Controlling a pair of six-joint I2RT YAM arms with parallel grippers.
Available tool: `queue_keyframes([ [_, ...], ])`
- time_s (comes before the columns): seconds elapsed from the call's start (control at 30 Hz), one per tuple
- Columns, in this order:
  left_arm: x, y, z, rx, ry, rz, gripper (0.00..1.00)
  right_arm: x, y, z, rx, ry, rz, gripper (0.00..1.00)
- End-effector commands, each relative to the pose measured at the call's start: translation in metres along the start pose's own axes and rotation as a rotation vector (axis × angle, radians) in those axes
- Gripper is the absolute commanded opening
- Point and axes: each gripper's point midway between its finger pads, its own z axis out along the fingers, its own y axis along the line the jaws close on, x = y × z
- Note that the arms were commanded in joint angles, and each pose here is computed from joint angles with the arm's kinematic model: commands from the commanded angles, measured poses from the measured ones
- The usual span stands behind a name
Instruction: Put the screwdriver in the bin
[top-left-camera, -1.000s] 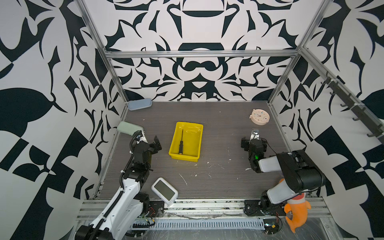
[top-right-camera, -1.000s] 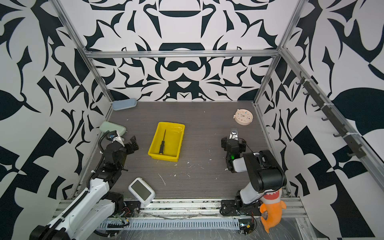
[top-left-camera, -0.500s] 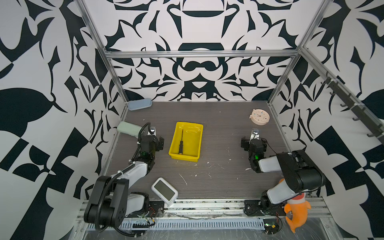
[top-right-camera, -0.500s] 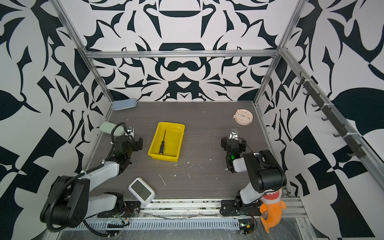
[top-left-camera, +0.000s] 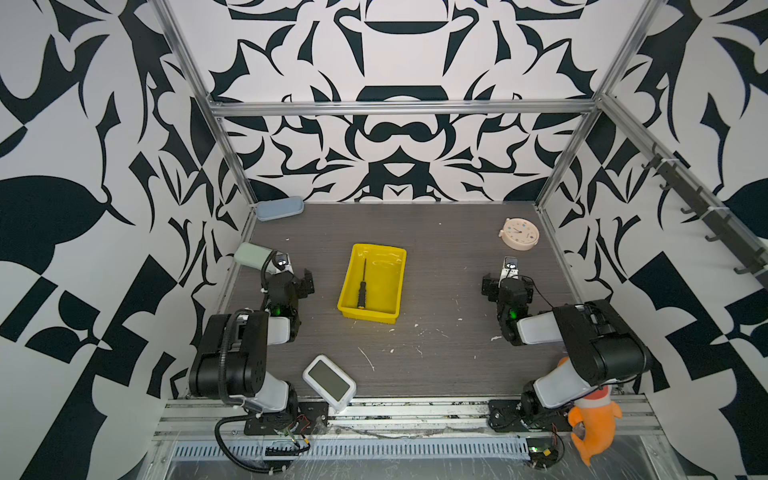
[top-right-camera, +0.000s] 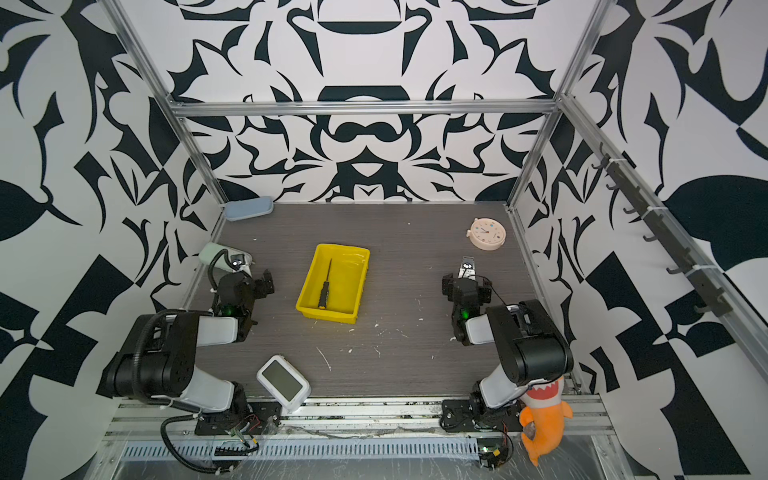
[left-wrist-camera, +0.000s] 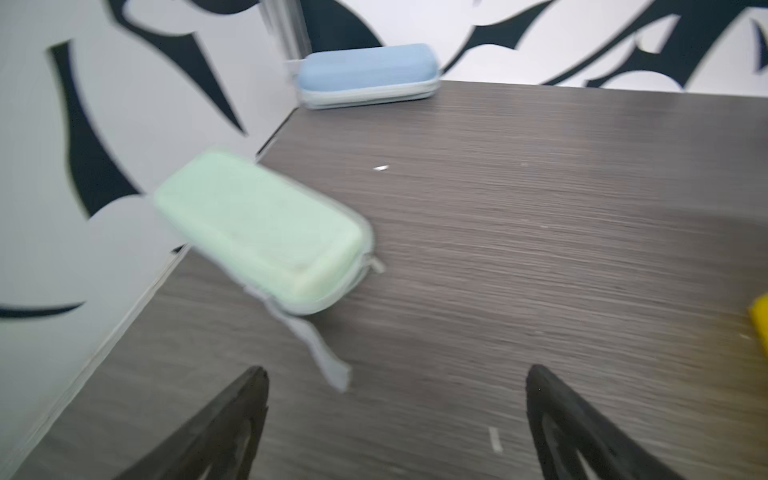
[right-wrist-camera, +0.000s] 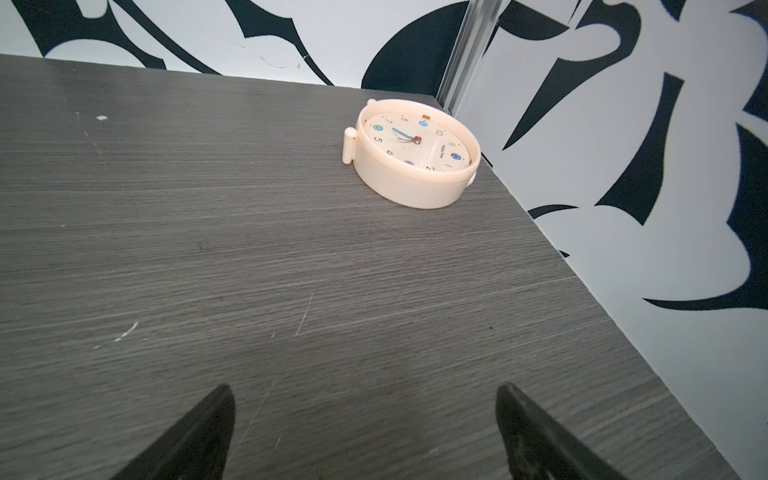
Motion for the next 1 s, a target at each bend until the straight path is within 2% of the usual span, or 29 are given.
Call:
queue_keyframes([
  [0.0, -0.0194, 0.0015, -0.0016, 0.007, -0.084, -0.091, 0.99, -0.0176, 0.0006, 0.0003, 0.000, -0.053, 0.017, 1.00],
  [0.07, -0.0158, 0.0027, 0.0053, -0.011, -0.029, -0.083, 0.99, -0.0177, 0.0002, 0.0005, 0.001, -0.053, 0.016, 1.00],
  [0.17, -0.0184, 0.0033, 0.0052, -0.013, -0.056, -0.081, 0.99, -0.0176, 0.0001, 0.0004, 0.001, -0.053, 0.017, 1.00],
  [0.97, -0.0173, 0.0029, 0.0048, -0.012, -0.044, -0.083, 0.99, -0.0163, 0.0020, 0.0018, -0.027, -0.046, 0.025, 1.00],
])
